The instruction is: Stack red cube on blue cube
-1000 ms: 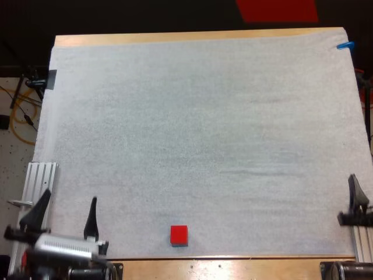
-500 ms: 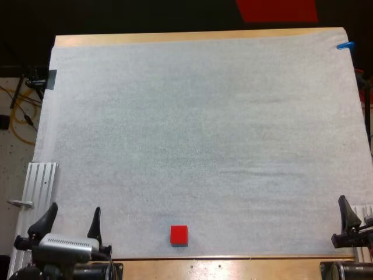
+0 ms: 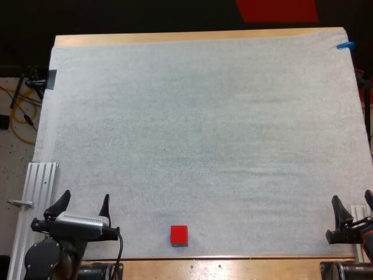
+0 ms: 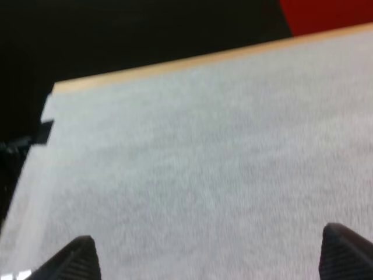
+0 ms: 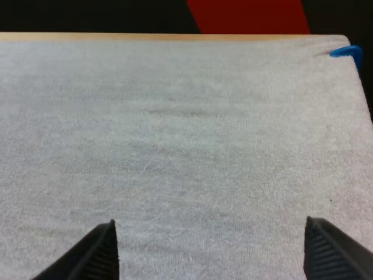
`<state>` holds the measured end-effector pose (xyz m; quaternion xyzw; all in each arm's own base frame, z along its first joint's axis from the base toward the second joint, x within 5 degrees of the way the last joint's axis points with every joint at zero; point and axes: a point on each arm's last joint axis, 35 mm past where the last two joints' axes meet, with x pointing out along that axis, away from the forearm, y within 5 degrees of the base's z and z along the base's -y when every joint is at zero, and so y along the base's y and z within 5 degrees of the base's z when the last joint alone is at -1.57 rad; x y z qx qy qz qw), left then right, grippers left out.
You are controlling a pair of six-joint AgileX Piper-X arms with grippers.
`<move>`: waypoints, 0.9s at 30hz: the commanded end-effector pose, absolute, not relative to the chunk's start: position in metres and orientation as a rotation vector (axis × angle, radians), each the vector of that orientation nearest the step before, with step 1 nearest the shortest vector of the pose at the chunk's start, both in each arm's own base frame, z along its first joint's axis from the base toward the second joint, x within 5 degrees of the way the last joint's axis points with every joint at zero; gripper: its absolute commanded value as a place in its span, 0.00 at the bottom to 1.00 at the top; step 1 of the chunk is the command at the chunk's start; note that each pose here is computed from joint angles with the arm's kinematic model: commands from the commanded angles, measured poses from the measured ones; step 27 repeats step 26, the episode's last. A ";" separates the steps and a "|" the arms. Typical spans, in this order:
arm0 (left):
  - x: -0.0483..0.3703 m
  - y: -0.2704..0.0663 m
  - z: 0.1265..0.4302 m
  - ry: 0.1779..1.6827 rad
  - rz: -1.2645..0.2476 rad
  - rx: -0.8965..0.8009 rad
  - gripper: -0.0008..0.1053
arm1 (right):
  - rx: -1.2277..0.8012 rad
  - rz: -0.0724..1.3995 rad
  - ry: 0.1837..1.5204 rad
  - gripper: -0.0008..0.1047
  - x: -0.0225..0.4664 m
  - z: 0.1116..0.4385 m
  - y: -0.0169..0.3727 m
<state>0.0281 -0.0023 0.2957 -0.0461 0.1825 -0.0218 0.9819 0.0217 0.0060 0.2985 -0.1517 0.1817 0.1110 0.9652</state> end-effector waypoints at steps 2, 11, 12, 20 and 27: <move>0.033 -0.002 0.288 0.408 -0.029 -0.109 0.71 | -0.305 0.234 0.381 0.62 0.026 0.295 0.006; 0.034 -0.002 0.288 0.400 -0.029 -0.108 0.71 | -0.304 0.235 0.388 0.62 0.027 0.293 0.006; 0.034 -0.002 0.288 0.400 -0.029 -0.108 0.71 | -0.304 0.235 0.388 0.62 0.027 0.293 0.006; 0.034 -0.002 0.288 0.400 -0.029 -0.108 0.71 | -0.305 0.228 0.389 0.62 0.027 0.293 0.006; 0.034 -0.002 0.288 0.400 -0.029 -0.108 0.71 | -0.305 0.228 0.389 0.62 0.027 0.293 0.006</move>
